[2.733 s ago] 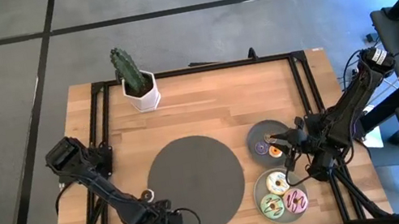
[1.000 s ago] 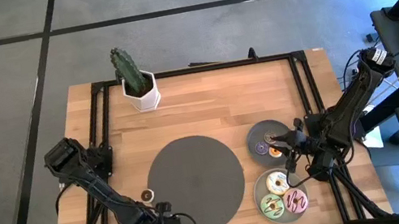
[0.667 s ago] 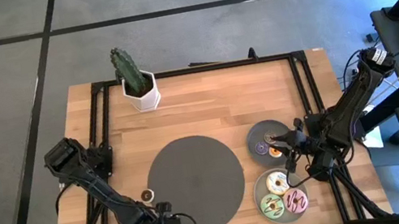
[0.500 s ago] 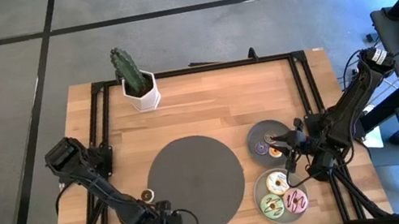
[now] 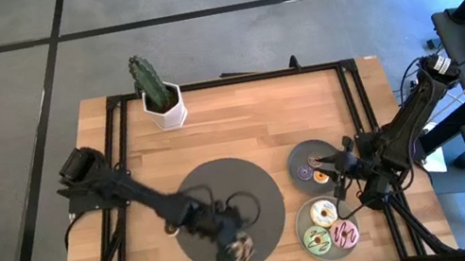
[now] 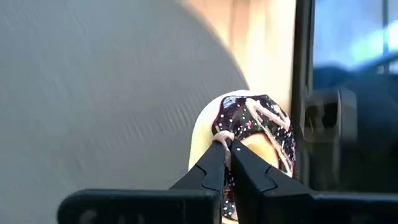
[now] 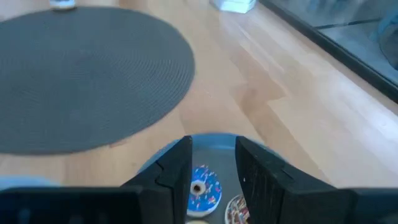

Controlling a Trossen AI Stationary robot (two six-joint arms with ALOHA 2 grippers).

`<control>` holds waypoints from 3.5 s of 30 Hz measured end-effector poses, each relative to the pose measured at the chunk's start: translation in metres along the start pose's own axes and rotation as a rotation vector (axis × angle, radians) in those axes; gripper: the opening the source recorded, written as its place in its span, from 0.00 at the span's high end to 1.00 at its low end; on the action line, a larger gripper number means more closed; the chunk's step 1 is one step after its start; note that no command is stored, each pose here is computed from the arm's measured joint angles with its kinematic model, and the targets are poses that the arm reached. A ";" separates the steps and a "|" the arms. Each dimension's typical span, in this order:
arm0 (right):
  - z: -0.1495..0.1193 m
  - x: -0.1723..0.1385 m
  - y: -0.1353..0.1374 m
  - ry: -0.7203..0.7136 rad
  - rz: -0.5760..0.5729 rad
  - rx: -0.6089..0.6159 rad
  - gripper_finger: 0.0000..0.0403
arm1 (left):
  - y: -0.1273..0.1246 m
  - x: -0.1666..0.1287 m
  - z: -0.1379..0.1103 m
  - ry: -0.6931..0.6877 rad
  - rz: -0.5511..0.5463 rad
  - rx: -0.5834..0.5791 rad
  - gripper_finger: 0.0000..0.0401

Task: Pick & Place donuts
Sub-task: Put the large black donut on the light gray plate

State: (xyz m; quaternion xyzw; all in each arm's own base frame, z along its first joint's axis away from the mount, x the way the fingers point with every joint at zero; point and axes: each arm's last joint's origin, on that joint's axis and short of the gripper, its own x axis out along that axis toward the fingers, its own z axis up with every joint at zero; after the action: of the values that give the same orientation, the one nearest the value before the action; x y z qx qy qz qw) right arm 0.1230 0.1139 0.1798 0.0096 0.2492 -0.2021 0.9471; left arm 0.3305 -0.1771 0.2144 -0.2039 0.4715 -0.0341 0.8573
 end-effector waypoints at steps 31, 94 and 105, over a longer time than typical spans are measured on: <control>0.072 0.053 0.017 -0.286 0.046 -0.162 0.65 | 0.103 -0.014 0.095 -0.507 0.531 0.047 0.97; 0.065 0.115 0.014 -0.265 -0.097 -0.172 0.78 | 0.087 -0.016 0.102 -0.616 0.428 0.108 0.96; 0.065 0.115 0.014 -0.272 -0.095 -0.138 0.88 | 0.087 -0.016 0.102 -0.617 0.427 0.108 0.96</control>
State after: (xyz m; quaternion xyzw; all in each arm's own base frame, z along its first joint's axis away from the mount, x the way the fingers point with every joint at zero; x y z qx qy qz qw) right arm 0.2505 0.0757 0.1811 -0.0947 0.1319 -0.2285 0.9599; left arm 0.3939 -0.0611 0.2426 -0.0560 0.2206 0.1836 0.9563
